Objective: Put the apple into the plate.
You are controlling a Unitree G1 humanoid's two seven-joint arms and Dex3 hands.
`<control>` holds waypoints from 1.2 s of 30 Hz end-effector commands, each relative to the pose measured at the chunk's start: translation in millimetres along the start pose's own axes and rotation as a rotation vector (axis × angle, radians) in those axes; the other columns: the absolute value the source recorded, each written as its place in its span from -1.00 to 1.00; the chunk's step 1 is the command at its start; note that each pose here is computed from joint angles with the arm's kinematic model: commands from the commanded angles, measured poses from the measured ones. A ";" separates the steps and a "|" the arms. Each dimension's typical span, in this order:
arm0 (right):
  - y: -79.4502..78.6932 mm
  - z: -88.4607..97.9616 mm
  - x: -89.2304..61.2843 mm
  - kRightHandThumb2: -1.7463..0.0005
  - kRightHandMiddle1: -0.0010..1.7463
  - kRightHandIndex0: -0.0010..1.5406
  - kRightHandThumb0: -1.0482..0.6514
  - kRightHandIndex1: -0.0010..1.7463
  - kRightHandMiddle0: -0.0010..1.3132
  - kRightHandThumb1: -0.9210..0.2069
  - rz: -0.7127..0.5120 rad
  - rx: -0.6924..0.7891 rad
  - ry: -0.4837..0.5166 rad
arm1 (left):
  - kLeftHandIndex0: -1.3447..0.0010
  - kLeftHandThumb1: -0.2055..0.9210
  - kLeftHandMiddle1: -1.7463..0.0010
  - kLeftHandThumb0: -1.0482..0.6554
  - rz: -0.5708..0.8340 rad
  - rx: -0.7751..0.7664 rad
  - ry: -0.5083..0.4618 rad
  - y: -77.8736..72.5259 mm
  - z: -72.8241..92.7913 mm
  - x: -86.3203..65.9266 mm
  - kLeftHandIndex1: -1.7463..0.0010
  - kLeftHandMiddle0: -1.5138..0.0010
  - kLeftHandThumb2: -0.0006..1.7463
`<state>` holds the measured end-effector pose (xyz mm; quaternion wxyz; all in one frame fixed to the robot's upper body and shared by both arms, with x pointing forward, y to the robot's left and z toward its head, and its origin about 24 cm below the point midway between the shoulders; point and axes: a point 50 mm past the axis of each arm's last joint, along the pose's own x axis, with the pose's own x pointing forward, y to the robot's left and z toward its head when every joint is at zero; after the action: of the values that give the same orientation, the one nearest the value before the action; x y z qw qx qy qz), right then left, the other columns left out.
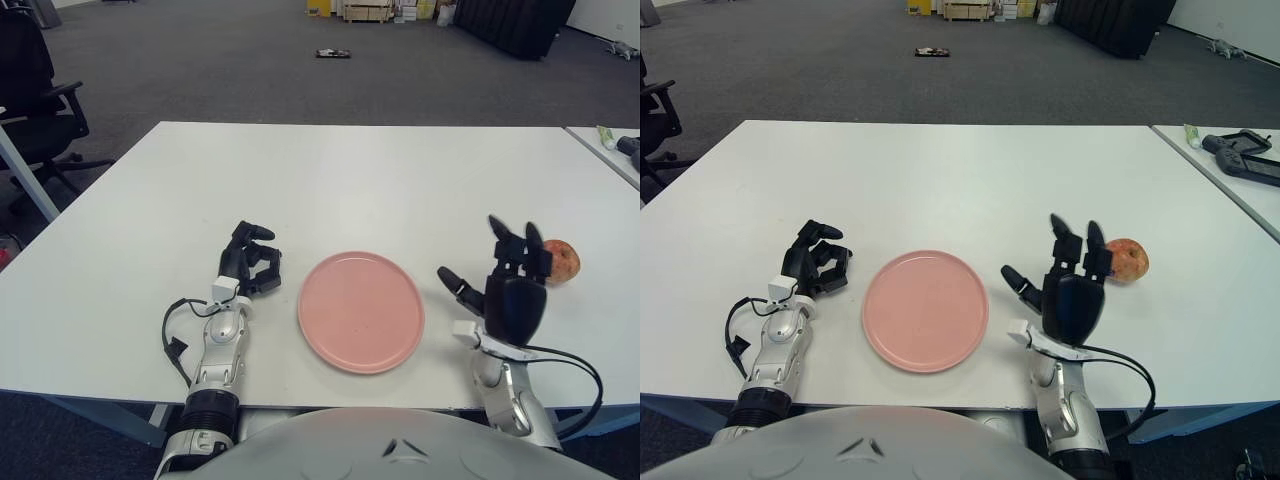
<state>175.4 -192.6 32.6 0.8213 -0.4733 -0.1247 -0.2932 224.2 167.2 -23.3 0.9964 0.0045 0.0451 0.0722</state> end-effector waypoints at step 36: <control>15.7 -78.2 66.9 0.63 -1.00 -1.00 -0.96 -1.00 -1.00 -0.65 -0.135 -0.256 0.408 | 0.38 0.09 -0.65 0.22 0.003 0.011 0.116 2.8 -20.0 -10.5 -1.00 0.15 0.29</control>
<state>222.3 -272.6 7.4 0.7387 -0.5041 0.0386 -0.4457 223.2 168.1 -23.9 0.9960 0.0061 0.0480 0.0751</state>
